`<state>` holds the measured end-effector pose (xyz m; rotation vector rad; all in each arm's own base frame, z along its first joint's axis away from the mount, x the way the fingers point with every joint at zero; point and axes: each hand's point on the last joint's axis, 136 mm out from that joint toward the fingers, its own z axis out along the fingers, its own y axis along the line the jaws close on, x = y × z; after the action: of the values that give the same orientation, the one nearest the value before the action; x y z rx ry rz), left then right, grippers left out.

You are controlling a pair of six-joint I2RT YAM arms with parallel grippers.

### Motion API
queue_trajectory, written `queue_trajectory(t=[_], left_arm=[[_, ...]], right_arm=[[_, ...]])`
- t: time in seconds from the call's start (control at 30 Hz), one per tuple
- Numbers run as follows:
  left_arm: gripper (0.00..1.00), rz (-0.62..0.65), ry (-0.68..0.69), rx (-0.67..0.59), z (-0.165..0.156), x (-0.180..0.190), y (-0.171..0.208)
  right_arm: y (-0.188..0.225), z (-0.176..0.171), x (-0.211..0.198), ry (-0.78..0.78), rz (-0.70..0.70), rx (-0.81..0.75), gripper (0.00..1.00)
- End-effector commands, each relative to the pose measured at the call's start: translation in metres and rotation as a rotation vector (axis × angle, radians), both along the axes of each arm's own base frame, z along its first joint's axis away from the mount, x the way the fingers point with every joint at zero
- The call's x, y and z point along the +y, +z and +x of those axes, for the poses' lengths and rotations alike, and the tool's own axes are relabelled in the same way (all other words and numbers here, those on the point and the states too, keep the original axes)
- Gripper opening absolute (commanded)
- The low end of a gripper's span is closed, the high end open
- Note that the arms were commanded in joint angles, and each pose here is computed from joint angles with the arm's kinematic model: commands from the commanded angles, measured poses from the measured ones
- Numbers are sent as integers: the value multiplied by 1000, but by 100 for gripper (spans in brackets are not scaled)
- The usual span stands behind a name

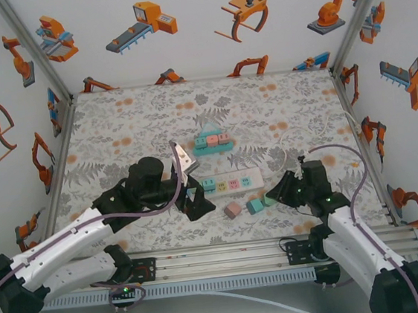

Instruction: Pull the plug off the socket

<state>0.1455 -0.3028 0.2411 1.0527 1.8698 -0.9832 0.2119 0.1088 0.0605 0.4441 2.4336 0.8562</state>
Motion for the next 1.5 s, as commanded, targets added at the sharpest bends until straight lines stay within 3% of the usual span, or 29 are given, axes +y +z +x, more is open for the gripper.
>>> queue_trajectory(t=[0.0, 0.1, 0.57, 0.8, 0.97, 1.2, 1.37, 1.47], left_arm=[[97, -26, 14, -56, 6, -4, 13], [97, -28, 32, -62, 9, -4, 13], [97, -48, 173, -111, 23, 17, 13], [97, 32, 432, -125, 56, 49, 1], [97, 124, 699, -121, 81, 90, -19], [97, 98, 977, -79, 96, 135, -37], [97, 47, 1057, 11, 100, 150, -49], [97, 32, 1064, 67, 102, 151, -57]], right_arm=[[-4, 0, 5, -3, 51, 14, 38], [-10, -2, 6, -3, 56, 40, 48], [-17, -7, -11, -62, -37, 102, 65], [12, 4, -20, -68, -104, 18, 75], [80, 31, -12, 14, -131, -246, 81], [179, 60, 13, 177, -158, -701, 80], [221, 56, 50, 440, -225, -990, 81], [234, 40, 77, 624, -280, -1168, 86]])
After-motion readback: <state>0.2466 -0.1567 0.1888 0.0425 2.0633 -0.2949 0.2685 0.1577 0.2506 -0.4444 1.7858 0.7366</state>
